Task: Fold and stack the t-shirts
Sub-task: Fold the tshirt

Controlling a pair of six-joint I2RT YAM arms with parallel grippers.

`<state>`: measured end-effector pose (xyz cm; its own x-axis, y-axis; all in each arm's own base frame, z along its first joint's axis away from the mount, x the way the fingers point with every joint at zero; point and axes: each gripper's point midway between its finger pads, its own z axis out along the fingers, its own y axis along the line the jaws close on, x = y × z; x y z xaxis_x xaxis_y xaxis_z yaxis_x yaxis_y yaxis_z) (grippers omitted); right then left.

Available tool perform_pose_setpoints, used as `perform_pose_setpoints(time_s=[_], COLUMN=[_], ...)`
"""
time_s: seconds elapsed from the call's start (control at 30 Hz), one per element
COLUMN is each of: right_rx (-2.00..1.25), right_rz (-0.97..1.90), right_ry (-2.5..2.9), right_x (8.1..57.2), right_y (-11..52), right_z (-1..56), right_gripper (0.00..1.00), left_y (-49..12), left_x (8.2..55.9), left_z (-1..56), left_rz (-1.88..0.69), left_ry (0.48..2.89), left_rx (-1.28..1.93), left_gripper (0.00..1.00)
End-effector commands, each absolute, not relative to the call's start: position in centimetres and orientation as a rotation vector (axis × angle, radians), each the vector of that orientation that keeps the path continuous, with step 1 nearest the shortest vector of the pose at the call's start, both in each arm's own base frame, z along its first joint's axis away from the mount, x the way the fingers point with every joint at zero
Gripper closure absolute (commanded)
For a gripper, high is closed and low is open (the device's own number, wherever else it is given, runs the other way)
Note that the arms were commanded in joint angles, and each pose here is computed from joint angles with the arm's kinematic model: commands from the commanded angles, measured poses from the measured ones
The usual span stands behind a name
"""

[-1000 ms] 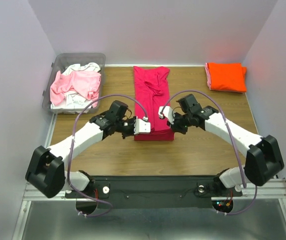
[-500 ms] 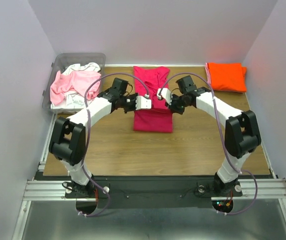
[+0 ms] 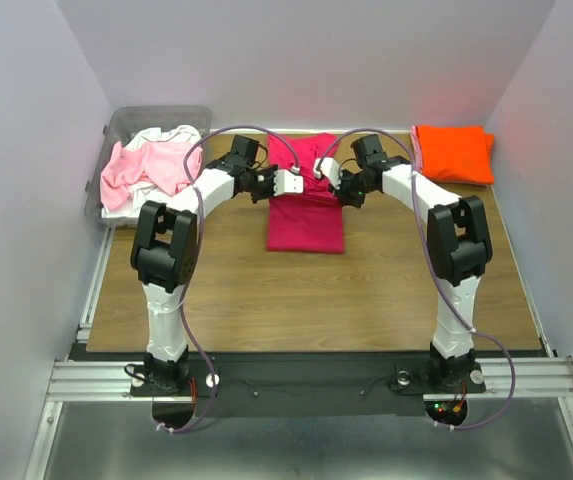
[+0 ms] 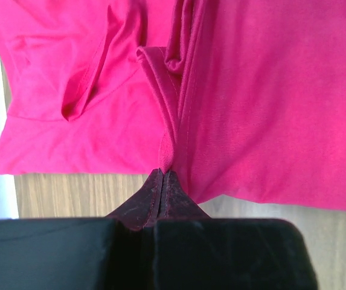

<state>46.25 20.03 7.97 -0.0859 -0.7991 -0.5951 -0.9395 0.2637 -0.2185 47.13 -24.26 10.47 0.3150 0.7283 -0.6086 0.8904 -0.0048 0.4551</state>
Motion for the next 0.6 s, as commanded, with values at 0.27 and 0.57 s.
perform_pose_setpoints(time_s=[0.27,0.57], right_rx=[-1.436,-1.241], right_rz=[0.193,0.149], right_ry=[1.898,1.885], right_x=[51.1,51.2], right_y=[20.5,18.9], right_z=[8.9,15.8], right_gripper=[0.84,0.32], left_y=[-23.7,-21.4], left_x=[50.7,51.4], left_z=[11.7,16.7], left_rz=[-0.188,-0.169], left_ry=[1.454,1.521], left_rx=[1.683,1.467], left_gripper=[0.82,0.46])
